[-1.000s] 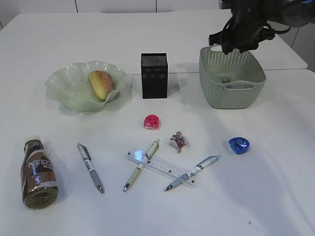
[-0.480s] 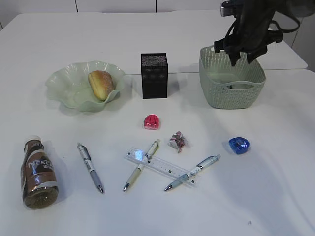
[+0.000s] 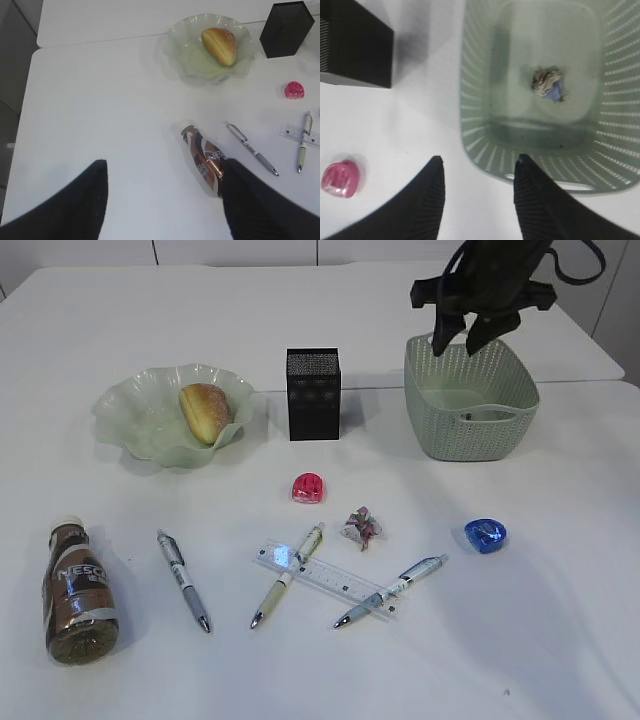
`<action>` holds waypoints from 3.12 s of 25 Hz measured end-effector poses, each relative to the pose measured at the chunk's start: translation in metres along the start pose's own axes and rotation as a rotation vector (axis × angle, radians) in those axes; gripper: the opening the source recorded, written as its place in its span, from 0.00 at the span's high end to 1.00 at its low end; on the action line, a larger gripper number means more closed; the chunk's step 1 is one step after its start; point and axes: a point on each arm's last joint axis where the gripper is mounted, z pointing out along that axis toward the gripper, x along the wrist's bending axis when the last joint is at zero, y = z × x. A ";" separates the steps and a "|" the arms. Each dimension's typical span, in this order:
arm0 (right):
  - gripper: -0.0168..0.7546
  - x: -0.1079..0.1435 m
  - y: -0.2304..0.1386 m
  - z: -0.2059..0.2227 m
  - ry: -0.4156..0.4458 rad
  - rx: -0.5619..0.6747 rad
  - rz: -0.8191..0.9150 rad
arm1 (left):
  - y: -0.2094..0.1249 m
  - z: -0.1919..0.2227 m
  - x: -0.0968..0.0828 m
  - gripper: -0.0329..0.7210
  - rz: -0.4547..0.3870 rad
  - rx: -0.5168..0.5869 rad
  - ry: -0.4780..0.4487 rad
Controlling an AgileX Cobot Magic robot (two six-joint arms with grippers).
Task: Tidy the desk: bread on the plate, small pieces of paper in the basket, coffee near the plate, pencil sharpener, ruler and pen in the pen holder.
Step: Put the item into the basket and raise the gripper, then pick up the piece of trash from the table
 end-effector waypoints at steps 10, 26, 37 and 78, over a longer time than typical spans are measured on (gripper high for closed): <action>0.50 0.060 -0.033 -0.022 0.111 0.072 -0.099 | 0.000 0.000 0.000 0.29 0.000 0.000 0.000; 0.26 0.127 -0.086 0.015 0.043 0.233 -0.319 | 0.000 0.000 -0.001 0.29 -0.006 0.002 -0.016; 0.24 0.127 -0.099 0.069 0.017 0.341 -0.322 | 0.000 0.000 -0.002 0.29 -0.008 0.002 -0.017; 0.64 0.123 -0.116 0.119 -0.016 0.439 -0.346 | 0.000 0.000 -0.002 0.29 -0.008 0.002 -0.017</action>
